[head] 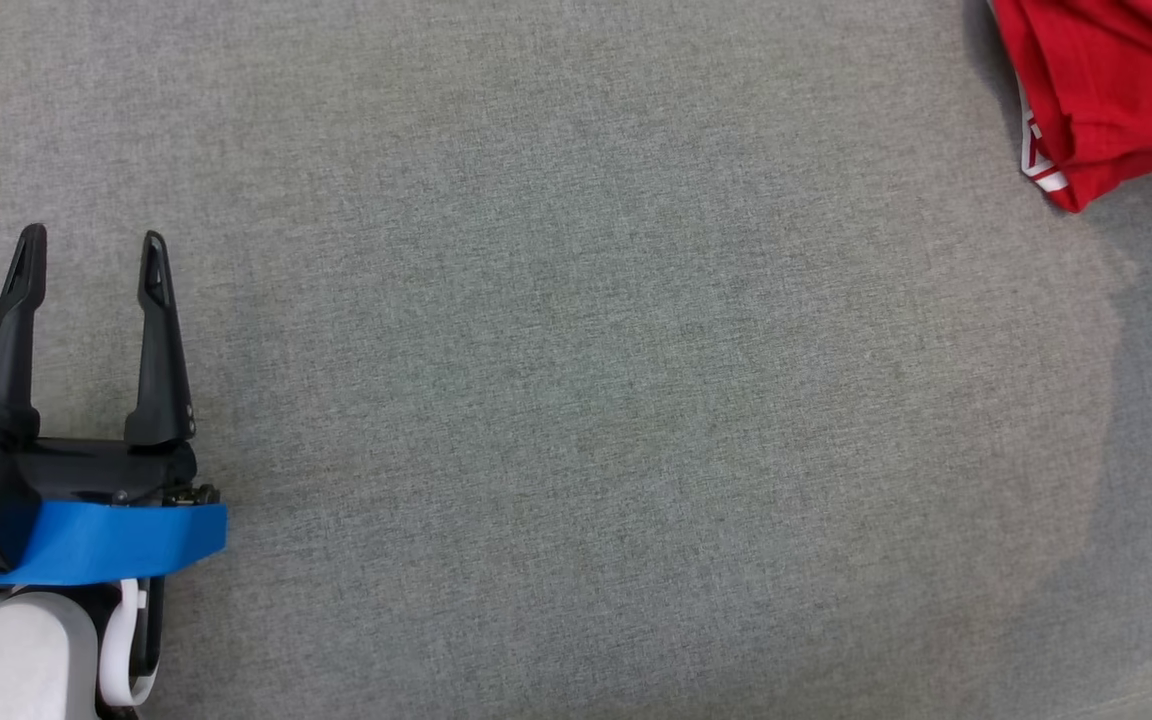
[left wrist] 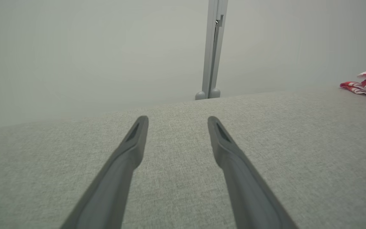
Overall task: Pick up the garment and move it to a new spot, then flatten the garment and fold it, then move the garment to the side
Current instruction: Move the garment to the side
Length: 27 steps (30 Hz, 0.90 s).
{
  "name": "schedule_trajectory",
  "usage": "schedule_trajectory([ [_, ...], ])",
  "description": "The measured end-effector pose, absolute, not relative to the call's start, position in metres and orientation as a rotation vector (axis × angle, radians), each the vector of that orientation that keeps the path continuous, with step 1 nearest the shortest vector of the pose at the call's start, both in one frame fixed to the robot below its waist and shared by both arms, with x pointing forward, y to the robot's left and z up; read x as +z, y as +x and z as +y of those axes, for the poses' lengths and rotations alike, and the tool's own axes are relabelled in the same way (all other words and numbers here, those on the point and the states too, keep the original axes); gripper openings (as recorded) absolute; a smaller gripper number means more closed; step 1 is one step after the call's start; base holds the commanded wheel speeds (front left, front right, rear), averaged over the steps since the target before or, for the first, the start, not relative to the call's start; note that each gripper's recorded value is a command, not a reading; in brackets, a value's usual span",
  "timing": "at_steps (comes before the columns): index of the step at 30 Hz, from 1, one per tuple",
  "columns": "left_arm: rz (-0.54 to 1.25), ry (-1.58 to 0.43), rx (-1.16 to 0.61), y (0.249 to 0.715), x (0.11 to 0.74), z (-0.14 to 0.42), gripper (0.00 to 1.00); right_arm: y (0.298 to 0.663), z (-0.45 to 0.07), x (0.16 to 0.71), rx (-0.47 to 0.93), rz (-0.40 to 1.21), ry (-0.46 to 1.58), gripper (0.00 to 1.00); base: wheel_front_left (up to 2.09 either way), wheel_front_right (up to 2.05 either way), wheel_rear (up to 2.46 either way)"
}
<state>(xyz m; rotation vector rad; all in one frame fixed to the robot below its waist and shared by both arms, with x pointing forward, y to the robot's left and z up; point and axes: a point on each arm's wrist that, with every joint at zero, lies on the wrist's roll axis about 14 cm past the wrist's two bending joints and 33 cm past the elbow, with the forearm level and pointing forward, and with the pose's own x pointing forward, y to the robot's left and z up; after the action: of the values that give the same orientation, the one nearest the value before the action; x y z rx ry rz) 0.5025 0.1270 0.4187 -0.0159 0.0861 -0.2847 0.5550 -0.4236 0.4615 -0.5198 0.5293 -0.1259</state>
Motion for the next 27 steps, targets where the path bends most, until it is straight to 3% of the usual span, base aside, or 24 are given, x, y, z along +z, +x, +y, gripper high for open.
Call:
schedule_trajectory([
  [2,0.089,-0.017,-0.279,0.502,0.418,0.129,1.0,0.552,-0.427,0.455,-0.142,0.56,-0.513,0.0,0.0,0.0,0.0],
  [3,0.092,-0.017,-0.276,0.501,0.417,0.13,1.0,0.551,-0.428,0.451,-0.15,0.568,-0.502,0.08,0.0,0.0,0.0],
  [4,0.094,-0.017,-0.275,0.501,0.416,0.13,1.0,0.551,-0.428,0.449,-0.156,0.567,-0.493,0.45,0.0,0.0,0.0],
  [5,0.095,-0.016,-0.273,0.501,0.416,0.131,1.0,0.552,-0.428,0.449,-0.161,0.56,-0.485,1.0,0.0,0.0,0.0],
  [13,0.059,-0.012,-0.243,0.492,0.436,0.14,1.0,0.577,-0.394,0.49,-0.123,0.332,-0.416,1.0,0.0,0.0,0.0],
  [21,0.022,-0.029,-0.166,0.462,0.464,0.16,1.0,0.586,-0.304,0.548,0.069,0.085,-0.302,1.0,0.0,0.0,0.0],
  [27,-0.007,-0.037,-0.092,0.428,0.484,0.182,1.0,0.549,-0.229,0.558,0.21,-0.036,-0.142,1.0,0.0,0.0,0.0],
])
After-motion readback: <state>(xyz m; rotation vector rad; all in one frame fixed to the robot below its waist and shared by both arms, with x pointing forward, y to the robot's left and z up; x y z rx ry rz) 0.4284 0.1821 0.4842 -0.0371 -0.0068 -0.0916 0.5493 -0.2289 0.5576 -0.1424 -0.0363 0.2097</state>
